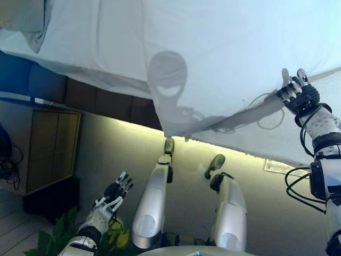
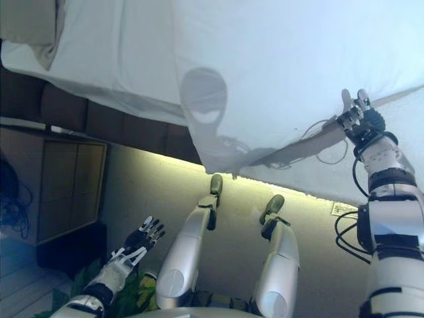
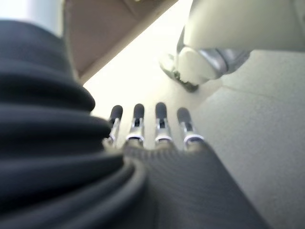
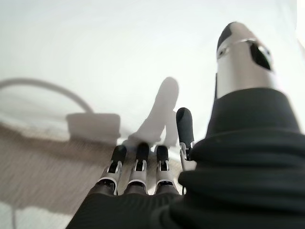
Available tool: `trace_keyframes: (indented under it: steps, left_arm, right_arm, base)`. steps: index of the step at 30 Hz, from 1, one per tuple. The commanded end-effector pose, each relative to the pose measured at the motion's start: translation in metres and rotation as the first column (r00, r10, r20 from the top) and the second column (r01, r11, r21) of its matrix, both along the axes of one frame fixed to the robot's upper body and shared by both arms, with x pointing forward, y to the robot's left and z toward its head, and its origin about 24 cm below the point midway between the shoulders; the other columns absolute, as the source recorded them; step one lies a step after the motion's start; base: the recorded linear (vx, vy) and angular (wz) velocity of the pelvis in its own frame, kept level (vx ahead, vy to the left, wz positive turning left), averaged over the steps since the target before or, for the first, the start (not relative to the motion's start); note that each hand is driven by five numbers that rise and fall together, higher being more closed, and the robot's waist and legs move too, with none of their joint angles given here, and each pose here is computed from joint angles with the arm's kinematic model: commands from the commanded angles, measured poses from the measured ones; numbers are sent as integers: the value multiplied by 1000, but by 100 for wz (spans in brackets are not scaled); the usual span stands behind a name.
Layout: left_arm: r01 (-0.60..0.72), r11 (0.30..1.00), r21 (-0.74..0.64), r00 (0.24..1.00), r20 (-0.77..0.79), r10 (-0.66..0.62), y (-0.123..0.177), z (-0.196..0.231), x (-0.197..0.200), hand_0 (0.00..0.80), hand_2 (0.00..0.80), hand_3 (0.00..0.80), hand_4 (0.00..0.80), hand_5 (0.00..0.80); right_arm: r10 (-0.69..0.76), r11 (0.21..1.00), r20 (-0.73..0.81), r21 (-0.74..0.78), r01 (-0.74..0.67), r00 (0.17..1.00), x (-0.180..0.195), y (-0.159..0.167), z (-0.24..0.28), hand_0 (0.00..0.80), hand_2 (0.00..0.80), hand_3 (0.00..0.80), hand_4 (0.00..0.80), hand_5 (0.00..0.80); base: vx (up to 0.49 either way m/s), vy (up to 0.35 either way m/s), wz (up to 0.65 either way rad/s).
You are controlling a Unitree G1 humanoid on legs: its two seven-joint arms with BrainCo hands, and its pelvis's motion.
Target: Make the bed neatly
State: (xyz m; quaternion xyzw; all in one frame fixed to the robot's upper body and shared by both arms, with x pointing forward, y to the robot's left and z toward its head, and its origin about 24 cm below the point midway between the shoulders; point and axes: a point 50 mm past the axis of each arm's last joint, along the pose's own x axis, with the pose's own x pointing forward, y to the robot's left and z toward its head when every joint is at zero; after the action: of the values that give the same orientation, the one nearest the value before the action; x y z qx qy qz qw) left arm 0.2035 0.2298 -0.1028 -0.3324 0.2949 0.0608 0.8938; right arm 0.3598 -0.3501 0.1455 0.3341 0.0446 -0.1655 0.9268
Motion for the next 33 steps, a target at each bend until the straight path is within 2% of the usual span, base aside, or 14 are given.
trace_keyframes:
  steps: [1, 9, 21, 33]
  left_arm:
    - [7, 1000, 11, 1000, -24, -6, 2, -8, -19, 0, 0, 0, 0, 0]
    - [-7, 1000, 12, 1000, -9, 7, 1, -5, -13, 0, 0, 0, 0, 0]
    - [1, 1000, 18, 1000, -5, -1, -1, -4, -10, 0, 0, 0, 0, 0]
    - [-1, 1000, 11, 1000, -11, 1, -1, -6, -14, 0, 0, 0, 0, 0]
  right_arm:
    - [-40, 999, -38, 26, 41, 999, -15, -16, -16, 0, 0, 0, 0, 0]
    - [-67, 995, -36, 76, 70, 997, -25, -23, -30, 0, 0, 0, 0, 0]
    - [-47, 998, -4, 50, 47, 999, -25, -23, -27, 0, 0, 0, 0, 0]
    - [-51, 998, 58, -26, 52, 997, -20, -31, 6, 0, 0, 0, 0, 0]
  base:
    - [-97, 39, -2]
    - [0, 0, 0]
    - [0, 0, 0]
    - [31, -3, 1]
